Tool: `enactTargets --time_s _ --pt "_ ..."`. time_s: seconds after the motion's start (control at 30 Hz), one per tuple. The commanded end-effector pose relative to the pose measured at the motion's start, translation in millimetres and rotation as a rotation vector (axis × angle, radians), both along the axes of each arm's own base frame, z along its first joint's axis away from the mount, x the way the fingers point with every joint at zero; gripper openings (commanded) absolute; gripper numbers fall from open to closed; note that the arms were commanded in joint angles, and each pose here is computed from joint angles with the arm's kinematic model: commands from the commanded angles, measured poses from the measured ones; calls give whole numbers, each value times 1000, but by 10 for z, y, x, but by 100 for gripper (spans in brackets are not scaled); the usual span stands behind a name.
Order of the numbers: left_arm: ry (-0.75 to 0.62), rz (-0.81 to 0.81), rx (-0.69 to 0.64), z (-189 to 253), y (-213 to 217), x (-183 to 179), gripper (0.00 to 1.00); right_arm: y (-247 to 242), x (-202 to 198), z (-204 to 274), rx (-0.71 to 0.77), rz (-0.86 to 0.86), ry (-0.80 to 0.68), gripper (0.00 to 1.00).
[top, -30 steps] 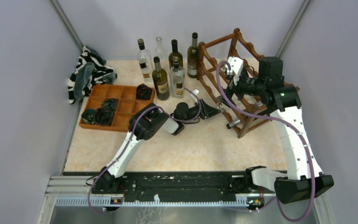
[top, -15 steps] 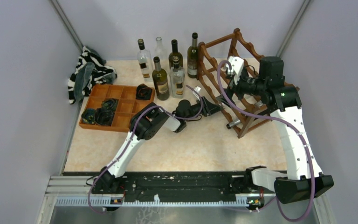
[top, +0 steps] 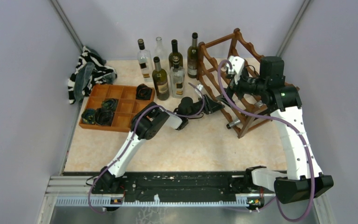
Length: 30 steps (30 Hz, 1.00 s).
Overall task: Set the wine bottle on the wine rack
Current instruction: Place the wine bottle in the wine rack.
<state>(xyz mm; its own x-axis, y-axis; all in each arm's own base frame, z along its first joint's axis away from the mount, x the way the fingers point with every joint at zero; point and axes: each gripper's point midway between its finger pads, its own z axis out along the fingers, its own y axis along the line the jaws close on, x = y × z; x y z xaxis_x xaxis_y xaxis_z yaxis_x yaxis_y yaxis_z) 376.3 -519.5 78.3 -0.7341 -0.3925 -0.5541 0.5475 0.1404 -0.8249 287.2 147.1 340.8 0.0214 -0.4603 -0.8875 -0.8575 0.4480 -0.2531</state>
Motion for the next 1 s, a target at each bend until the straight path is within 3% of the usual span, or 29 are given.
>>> enactTargets --time_s 0.0,0.97 --pt "-106 -13 -71 325 -50 38 0 13 35 148 27 9 -47 98" --pt "-148 29 8 328 -263 79 0 2 15 147 33 12 -47 99"
